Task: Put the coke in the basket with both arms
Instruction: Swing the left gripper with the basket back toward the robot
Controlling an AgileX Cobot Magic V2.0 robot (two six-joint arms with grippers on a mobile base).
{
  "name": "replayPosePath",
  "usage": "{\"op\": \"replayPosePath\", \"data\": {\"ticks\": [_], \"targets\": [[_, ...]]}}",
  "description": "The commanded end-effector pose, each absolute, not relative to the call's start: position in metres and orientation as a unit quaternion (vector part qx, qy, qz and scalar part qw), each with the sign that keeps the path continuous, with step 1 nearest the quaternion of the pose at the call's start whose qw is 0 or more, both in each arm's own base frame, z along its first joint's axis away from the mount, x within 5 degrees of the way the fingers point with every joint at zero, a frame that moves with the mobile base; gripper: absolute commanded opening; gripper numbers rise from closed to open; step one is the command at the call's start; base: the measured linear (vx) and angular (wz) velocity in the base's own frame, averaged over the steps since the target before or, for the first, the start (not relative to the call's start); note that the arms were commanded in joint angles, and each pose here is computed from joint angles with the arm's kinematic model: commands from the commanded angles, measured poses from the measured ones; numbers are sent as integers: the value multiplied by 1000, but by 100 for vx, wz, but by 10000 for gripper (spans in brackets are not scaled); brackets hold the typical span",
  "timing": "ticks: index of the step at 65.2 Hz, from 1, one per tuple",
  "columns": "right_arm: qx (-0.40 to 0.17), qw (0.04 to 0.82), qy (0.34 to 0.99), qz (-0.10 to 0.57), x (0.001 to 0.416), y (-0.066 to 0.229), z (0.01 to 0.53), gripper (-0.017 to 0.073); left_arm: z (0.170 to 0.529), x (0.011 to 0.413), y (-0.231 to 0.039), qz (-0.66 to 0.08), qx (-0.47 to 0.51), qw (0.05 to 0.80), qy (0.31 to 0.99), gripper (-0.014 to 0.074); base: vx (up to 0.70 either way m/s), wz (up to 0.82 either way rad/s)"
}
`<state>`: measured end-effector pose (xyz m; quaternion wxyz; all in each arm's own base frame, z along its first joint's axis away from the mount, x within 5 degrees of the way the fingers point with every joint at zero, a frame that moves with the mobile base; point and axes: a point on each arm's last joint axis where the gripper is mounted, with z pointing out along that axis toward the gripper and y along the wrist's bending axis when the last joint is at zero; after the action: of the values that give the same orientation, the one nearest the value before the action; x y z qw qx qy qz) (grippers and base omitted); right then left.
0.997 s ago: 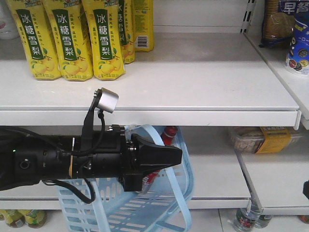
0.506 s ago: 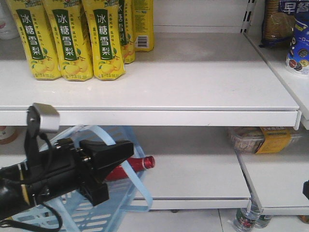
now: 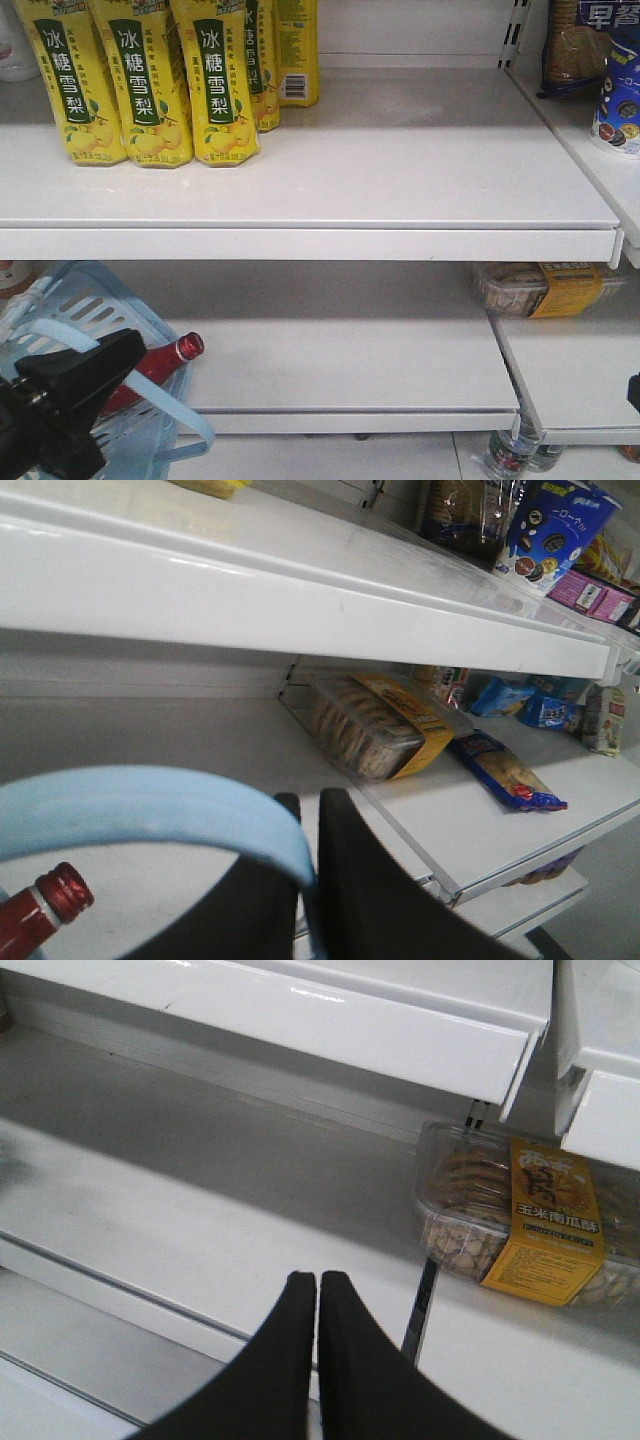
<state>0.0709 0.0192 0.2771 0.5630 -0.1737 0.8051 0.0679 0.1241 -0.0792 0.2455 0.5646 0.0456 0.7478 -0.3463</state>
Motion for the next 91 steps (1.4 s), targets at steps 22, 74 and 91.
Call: {"op": "replayPosePath", "data": {"ticks": [22, 74, 91], "targets": [[-185, 595, 779, 71, 72, 21, 290, -5, 211, 83, -47, -352, 5, 632, 690, -6, 0, 0], [-185, 595, 778, 72, 72, 21, 290, -5, 196, 55, -27, -199, 126, 675, 700, -6, 0, 0], [-185, 595, 778, 72, 72, 21, 290, -5, 196, 54, -15, -116, 71, 706, 695, -6, 0, 0]]}}
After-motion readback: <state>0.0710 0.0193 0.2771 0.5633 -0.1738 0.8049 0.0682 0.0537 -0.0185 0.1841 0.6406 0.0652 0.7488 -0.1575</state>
